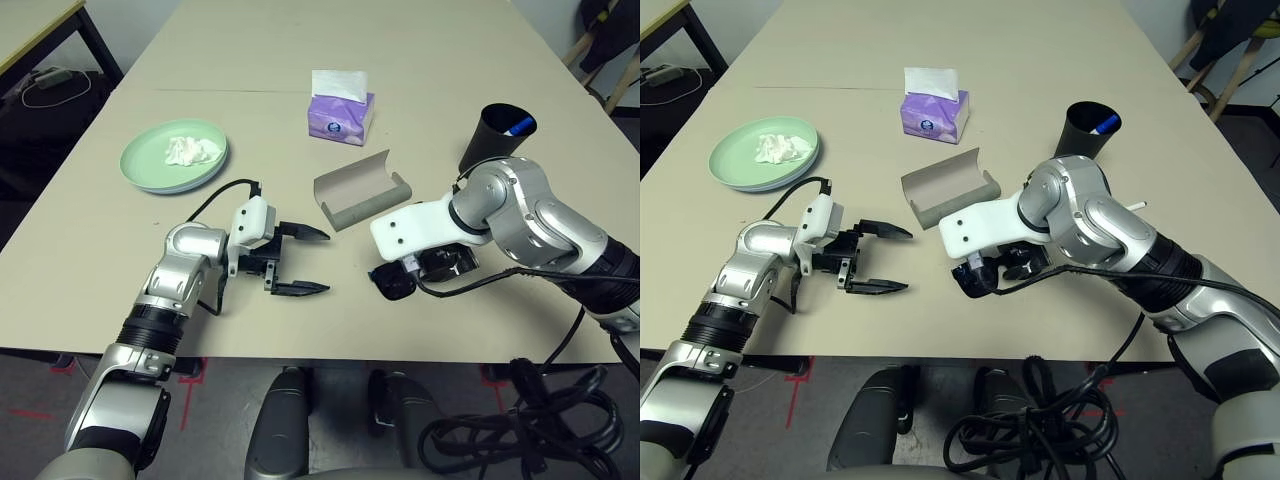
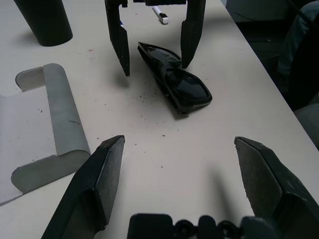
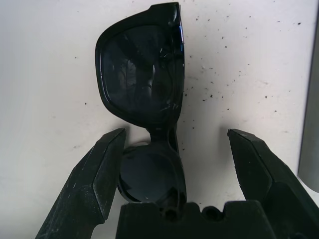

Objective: Organize and tidy the items on the table.

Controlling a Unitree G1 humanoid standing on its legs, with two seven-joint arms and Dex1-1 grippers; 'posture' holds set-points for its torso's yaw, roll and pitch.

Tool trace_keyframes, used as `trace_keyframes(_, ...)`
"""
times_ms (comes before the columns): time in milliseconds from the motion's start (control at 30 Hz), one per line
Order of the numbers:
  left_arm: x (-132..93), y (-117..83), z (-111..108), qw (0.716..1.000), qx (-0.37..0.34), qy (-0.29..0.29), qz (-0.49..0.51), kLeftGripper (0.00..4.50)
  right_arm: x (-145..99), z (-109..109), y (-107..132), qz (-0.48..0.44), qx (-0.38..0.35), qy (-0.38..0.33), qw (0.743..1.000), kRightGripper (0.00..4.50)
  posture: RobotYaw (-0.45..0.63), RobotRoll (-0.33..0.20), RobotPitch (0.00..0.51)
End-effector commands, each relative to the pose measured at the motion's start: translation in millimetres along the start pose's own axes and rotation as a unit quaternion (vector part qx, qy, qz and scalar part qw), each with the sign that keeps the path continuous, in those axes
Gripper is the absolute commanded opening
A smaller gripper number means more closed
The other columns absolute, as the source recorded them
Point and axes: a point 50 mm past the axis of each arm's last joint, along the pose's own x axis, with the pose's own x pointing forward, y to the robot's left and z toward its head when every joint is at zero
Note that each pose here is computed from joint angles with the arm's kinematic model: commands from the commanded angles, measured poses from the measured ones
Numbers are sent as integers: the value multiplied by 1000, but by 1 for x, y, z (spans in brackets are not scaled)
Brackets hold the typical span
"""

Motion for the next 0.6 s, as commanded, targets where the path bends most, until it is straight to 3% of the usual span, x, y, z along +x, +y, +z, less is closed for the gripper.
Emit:
trace_keyframes(33, 1, -4, -3, 1000, -3, 10, -8, 4500, 3, -2, 4, 11, 1, 3, 1000, 3926, 134, 0, 191)
trace_keyframes(133, 1, -4, -2, 1000, -2, 9, -8, 4500, 6, -4, 6, 19, 2, 5, 1000, 2935, 134, 0, 191)
trace_keyframes(267, 1, -4, -2, 1000, -2, 8, -8, 4500, 8, -6, 6, 18, 2, 9, 1000, 1278, 135, 0, 189)
trace_keyframes(333, 1, -4, -2, 1000, -3, 9, -7, 4500, 6, -5, 4, 14, 0, 6, 1000, 740, 134, 0, 187)
trace_keyframes(600, 0, -2, -3, 1000, -5, 11, -8, 4500, -12, -1, -2, -4, -21, -4, 1000, 537, 123, 0, 178)
